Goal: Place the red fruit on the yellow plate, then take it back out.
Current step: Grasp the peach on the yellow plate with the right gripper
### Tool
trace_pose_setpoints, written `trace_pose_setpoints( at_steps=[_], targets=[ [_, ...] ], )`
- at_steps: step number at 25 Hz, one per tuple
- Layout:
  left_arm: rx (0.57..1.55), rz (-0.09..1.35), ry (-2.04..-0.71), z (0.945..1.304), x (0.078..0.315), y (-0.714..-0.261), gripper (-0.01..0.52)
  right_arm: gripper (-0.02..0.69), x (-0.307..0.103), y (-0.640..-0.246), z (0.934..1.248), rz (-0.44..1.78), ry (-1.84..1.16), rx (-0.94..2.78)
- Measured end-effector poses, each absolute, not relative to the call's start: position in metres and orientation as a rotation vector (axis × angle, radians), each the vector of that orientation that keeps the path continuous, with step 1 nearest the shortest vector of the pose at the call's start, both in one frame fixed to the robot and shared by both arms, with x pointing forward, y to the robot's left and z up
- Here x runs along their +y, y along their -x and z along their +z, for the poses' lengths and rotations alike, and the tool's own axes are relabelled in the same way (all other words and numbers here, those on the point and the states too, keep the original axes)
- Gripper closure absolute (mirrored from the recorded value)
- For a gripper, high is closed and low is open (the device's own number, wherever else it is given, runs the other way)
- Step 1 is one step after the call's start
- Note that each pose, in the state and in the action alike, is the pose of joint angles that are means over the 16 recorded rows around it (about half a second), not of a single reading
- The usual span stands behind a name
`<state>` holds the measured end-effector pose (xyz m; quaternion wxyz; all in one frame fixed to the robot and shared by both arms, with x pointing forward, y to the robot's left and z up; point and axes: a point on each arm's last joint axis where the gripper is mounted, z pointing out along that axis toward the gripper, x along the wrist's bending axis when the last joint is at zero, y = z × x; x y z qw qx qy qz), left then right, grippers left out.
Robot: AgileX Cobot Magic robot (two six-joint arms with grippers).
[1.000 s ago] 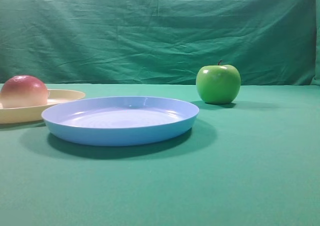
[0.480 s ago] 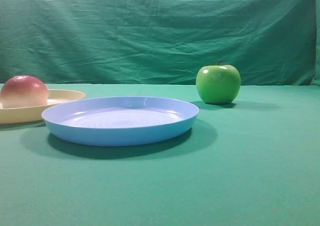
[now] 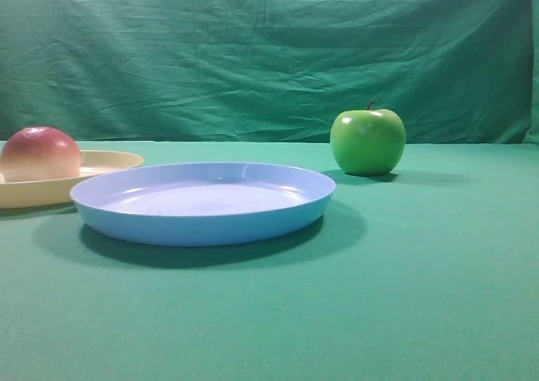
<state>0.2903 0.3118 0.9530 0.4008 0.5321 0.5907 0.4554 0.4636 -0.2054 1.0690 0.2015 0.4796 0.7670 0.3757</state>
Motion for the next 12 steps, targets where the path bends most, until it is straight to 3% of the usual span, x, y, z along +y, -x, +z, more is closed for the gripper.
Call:
trace_pose_setpoints(
  at_steps=[12],
  targets=[
    [1.494,1.152,-1.346,0.953,0.312,-0.29,0.514,0.665,-0.109,-0.506,1.058,1.173,-1.048,2.254]
  ],
)
